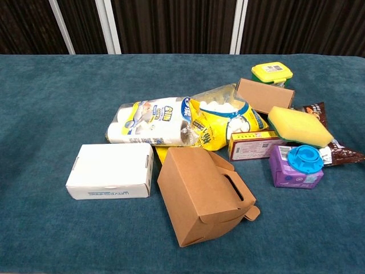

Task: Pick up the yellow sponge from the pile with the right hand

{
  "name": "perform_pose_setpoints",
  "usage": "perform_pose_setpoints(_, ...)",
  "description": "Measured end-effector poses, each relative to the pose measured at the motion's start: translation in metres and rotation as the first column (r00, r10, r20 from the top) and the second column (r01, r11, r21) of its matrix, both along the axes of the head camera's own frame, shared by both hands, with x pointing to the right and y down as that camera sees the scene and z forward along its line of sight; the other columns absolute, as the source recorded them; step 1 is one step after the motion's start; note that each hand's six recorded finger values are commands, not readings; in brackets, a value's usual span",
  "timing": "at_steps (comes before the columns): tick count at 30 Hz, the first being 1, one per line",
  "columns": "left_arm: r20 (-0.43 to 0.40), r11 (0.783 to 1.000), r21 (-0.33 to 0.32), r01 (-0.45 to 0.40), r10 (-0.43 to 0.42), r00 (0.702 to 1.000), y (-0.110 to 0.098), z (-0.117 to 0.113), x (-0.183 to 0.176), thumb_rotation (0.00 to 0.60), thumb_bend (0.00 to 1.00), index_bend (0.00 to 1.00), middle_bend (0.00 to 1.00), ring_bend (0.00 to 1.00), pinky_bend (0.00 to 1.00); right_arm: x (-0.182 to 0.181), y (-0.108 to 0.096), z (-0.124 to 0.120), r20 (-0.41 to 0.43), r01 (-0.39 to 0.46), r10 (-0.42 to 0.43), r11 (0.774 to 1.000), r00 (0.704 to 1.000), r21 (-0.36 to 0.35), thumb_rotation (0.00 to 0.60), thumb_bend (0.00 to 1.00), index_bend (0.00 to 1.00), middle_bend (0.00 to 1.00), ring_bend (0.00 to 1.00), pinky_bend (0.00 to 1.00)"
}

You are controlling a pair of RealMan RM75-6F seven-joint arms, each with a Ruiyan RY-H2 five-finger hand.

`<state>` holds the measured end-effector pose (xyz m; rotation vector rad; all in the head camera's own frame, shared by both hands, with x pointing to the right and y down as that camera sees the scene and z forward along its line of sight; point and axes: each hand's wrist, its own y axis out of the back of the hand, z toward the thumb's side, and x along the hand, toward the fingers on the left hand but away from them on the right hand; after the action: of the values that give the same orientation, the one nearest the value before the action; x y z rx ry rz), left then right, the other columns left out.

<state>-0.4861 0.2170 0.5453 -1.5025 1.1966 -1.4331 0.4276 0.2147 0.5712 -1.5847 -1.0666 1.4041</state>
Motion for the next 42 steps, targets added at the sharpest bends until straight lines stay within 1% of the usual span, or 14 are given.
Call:
perform_pose_setpoints(5, -0.006, 1.000, -0.001, 0.001, -0.001, 1.000, 0.000, 0.000, 0.001, 0.600, 0.46, 0.00, 0.00, 0.02, 0.02, -0.001, 0.000, 0.001, 0.034, 0.001, -0.001, 1.000, 0.999, -0.020, 0.600, 0.14, 0.00, 0.07, 0.11, 0.19)
perform_pose_setpoints(11, -0.018, 1.000, -0.001, 0.013, -0.013, 1.000, 0.000, -0.001, -0.001, 0.600, 0.46, 0.00, 0.00, 0.02, 0.02, -0.002, -0.004, -0.001, 0.115, 0.026, -0.019, 0.998, 0.993, -0.061, 0.600, 0.13, 0.00, 0.10, 0.11, 0.19)
perform_pose_setpoints(14, -0.023, 1.000, -0.006, 0.014, -0.014, 1.000, 0.000, -0.001, -0.001, 0.600, 0.46, 0.00, 0.00, 0.02, 0.02, -0.003, -0.014, -0.004, 0.147, 0.055, -0.041, 0.994, 0.988, -0.094, 0.600, 0.13, 0.00, 0.10, 0.11, 0.19)
perform_pose_setpoints(18, -0.022, 1.000, -0.011, 0.012, -0.012, 1.000, 0.000, 0.000, 0.000, 0.600, 0.46, 0.00, 0.00, 0.02, 0.02, -0.011, -0.034, -0.005, 0.164, 0.102, -0.078, 0.985, 0.983, -0.142, 0.600, 0.11, 0.00, 0.10, 0.11, 0.19)
perform_pose_setpoints(20, -0.024, 1.000, -0.013, 0.016, -0.016, 1.000, 0.001, 0.001, -0.001, 0.600, 0.46, 0.00, 0.00, 0.02, 0.02, -0.019, -0.044, -0.004, 0.180, 0.128, -0.097, 0.977, 0.979, -0.170, 0.600, 0.11, 0.00, 0.11, 0.12, 0.19)
perform_pose_setpoints(24, -0.029, 1.000, -0.011, 0.022, -0.022, 0.999, 0.000, 0.000, -0.002, 0.600, 0.46, 0.00, 0.00, 0.02, 0.02, -0.047, -0.063, 0.002, 0.225, 0.194, -0.143, 0.954, 0.964, -0.227, 0.600, 0.11, 0.01, 0.15, 0.16, 0.19)
perform_pose_setpoints(26, -0.032, 1.000, -0.012, 0.024, -0.024, 0.999, 0.000, -0.001, -0.002, 0.600, 0.46, 0.00, 0.00, 0.02, 0.02, -0.062, -0.070, 0.005, 0.249, 0.225, -0.164, 0.944, 0.954, -0.242, 0.600, 0.11, 0.04, 0.17, 0.19, 0.19)
perform_pose_setpoints(29, -0.034, 1.000, -0.014, 0.026, -0.027, 0.999, 0.000, 0.000, -0.003, 0.600, 0.46, 0.00, 0.00, 0.02, 0.02, -0.086, -0.080, 0.009, 0.288, 0.265, -0.190, 0.931, 0.939, -0.252, 0.600, 0.11, 0.05, 0.18, 0.20, 0.19)
perform_pose_setpoints(32, -0.037, 0.999, -0.016, 0.029, -0.030, 0.999, 0.000, -0.001, -0.003, 0.600, 0.46, 0.00, 0.00, 0.02, 0.02, -0.103, -0.084, 0.016, 0.318, 0.285, -0.199, 0.924, 0.927, -0.254, 0.600, 0.13, 0.05, 0.18, 0.20, 0.19)
perform_pose_setpoints(37, -0.042, 0.999, -0.016, 0.035, -0.036, 0.998, 0.000, -0.001, -0.005, 0.600, 0.46, 0.00, 0.00, 0.02, 0.02, -0.135, -0.089, 0.031, 0.353, 0.323, -0.217, 0.905, 0.910, -0.277, 0.600, 0.19, 0.07, 0.20, 0.21, 0.19)
perform_pose_setpoints(42, -0.046, 0.999, -0.020, 0.039, -0.040, 0.998, -0.001, -0.001, -0.005, 0.600, 0.46, 0.00, 0.00, 0.02, 0.02, -0.155, -0.093, 0.042, 0.362, 0.346, -0.236, 0.896, 0.902, -0.279, 0.600, 0.19, 0.11, 0.23, 0.22, 0.19)
